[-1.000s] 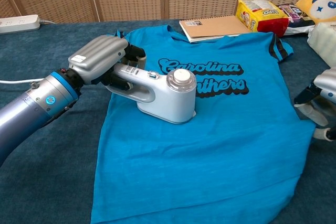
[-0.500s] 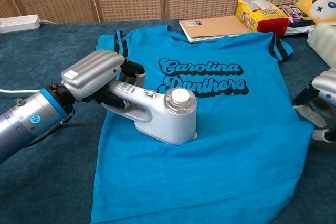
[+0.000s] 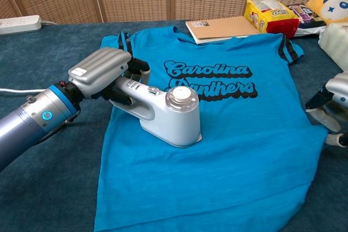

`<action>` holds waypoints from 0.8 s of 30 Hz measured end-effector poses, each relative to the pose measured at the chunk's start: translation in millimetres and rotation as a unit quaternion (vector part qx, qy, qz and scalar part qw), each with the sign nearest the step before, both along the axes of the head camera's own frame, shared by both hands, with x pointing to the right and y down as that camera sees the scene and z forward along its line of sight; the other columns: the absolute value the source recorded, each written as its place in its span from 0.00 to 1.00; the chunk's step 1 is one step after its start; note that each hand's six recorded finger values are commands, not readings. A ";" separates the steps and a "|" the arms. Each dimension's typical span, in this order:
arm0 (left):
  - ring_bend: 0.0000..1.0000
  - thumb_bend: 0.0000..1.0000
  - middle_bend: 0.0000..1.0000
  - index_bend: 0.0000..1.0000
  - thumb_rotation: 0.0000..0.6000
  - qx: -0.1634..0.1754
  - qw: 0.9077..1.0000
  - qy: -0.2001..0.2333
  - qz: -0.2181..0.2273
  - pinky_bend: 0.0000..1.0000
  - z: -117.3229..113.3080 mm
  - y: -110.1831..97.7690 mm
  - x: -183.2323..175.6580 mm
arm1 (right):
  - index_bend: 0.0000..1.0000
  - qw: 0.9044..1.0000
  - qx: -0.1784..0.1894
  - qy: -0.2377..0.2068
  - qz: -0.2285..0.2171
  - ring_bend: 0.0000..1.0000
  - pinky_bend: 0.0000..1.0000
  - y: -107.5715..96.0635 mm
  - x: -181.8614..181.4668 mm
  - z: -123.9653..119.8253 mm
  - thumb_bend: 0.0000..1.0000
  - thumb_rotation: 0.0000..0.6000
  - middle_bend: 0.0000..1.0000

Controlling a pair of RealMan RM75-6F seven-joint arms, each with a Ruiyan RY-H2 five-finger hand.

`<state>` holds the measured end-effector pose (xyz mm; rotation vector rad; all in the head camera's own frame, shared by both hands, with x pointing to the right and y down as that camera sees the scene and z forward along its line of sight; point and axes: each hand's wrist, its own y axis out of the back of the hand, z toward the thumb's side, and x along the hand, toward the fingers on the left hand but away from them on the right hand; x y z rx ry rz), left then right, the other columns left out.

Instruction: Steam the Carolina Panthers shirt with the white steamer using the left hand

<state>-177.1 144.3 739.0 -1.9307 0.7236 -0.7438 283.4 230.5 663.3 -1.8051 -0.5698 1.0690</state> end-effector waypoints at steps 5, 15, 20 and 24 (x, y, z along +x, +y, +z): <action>0.68 0.47 0.73 0.69 1.00 0.007 1.000 -0.015 -0.011 0.80 4.0 -11.6 -2.2 | 0.81 1.000 -0.001 0.002 0.001 0.76 0.78 0.2 1.7 0.3 0.37 1.00 0.74; 0.68 0.47 0.73 0.69 1.00 0.021 0.998 -0.043 -0.050 0.80 8.2 -37.0 -17.9 | 0.81 1.000 -0.001 0.003 0.002 0.76 0.78 -0.4 1.6 1.1 0.37 1.00 0.74; 0.68 0.47 0.73 0.69 1.00 0.019 0.996 -0.055 -0.069 0.80 11.3 -43.5 -29.5 | 0.81 1.000 -0.002 0.004 0.003 0.76 0.78 -0.6 2.6 1.2 0.37 1.00 0.74; 0.68 0.47 0.73 0.69 1.00 0.015 0.997 -0.051 -0.062 0.80 12.0 -39.2 -27.1 | 0.81 1.000 -0.002 0.003 0.003 0.76 0.78 -0.7 2.3 1.5 0.37 1.00 0.74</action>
